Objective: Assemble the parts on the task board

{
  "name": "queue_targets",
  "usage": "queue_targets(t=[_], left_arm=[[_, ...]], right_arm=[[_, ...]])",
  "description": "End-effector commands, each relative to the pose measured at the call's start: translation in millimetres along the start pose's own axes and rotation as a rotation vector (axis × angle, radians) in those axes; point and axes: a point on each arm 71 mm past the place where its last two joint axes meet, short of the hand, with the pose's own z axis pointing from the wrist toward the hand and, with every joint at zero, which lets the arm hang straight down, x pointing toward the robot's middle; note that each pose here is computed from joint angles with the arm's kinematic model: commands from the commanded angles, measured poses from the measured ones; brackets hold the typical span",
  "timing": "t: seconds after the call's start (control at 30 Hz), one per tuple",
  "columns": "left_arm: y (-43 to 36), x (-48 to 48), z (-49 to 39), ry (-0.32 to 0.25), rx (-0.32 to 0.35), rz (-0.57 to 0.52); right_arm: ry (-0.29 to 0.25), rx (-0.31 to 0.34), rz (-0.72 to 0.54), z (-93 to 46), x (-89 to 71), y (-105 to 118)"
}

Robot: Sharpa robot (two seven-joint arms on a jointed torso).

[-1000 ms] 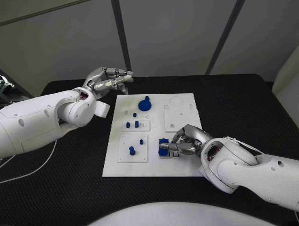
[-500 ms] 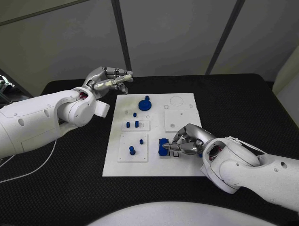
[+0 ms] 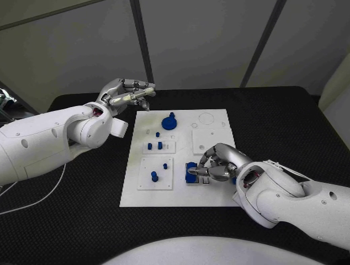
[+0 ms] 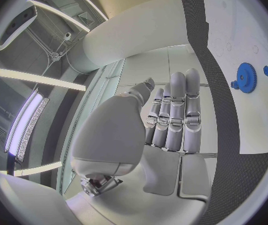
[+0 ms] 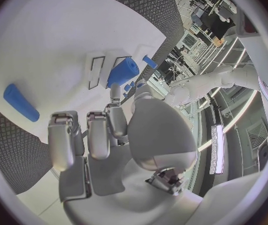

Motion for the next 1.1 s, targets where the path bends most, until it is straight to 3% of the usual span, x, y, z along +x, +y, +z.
queue_targets(t=[0.03, 0.3, 0.7, 1.1], left_arm=[[-0.9, 0.6, 0.4, 0.007, 0.002, -0.007], [-0.8, 0.0, 0.2, 0.006, 0.001, -0.007], [-0.8, 0.5, 0.2, 0.007, 0.001, -0.007], [-1.0, -0.2, -0.3, 0.006, 0.001, -0.006]], right_arm=[[-0.041, -0.044, 0.007, -0.9, -3.2, 4.2], [0.0, -0.067, -0.013, -1.2, 0.5, 7.5], [0.063, -0.047, -0.068, 2.8, 6.2, 5.6], [0.025, -0.005, -0.085, 5.6, 2.3, -1.4]])
